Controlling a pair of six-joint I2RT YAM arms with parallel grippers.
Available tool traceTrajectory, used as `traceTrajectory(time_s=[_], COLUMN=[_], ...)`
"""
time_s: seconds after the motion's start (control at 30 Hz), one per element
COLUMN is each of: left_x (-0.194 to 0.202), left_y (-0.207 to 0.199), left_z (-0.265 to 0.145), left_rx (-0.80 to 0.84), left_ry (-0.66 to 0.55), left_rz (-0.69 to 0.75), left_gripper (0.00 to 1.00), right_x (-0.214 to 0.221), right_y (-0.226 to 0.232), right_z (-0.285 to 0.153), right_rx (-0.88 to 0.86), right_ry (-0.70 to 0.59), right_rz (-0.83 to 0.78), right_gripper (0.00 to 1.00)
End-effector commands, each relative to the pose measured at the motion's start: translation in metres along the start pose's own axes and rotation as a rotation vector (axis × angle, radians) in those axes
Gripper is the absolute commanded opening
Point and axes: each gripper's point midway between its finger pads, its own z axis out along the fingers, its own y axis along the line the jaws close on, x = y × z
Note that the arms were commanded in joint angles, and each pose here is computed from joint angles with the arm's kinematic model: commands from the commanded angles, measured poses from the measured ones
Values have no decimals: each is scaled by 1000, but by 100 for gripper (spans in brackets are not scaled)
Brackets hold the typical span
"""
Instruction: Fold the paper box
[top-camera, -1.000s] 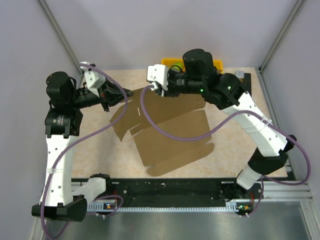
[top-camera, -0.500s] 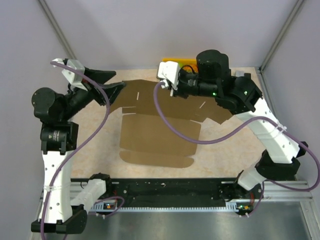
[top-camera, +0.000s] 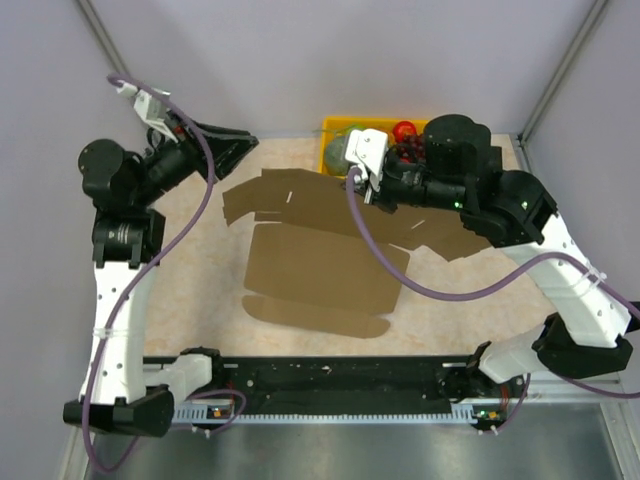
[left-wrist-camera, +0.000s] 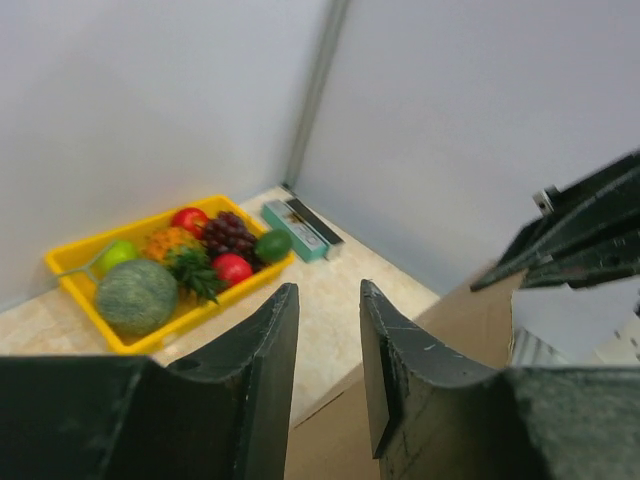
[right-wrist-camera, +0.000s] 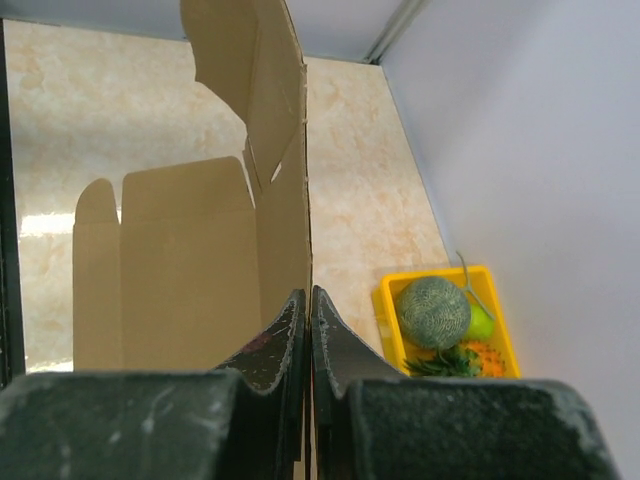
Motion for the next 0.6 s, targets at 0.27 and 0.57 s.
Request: traceTrajectory(time_s=[0.27,0.57], left_x=[47,63], left_y=[-63,-76], left_z=[0,7], left_rx=[482,577], left_ry=[147,177], left_rz=[270,279], left_gripper=[35,44], right_x=[-36,-43], right_y=[-16,-8], right_z=[-2,-1], right_rx=[43,-3], right_ry=[-131,-169], right_rz=[3,17], right_gripper=[0,0])
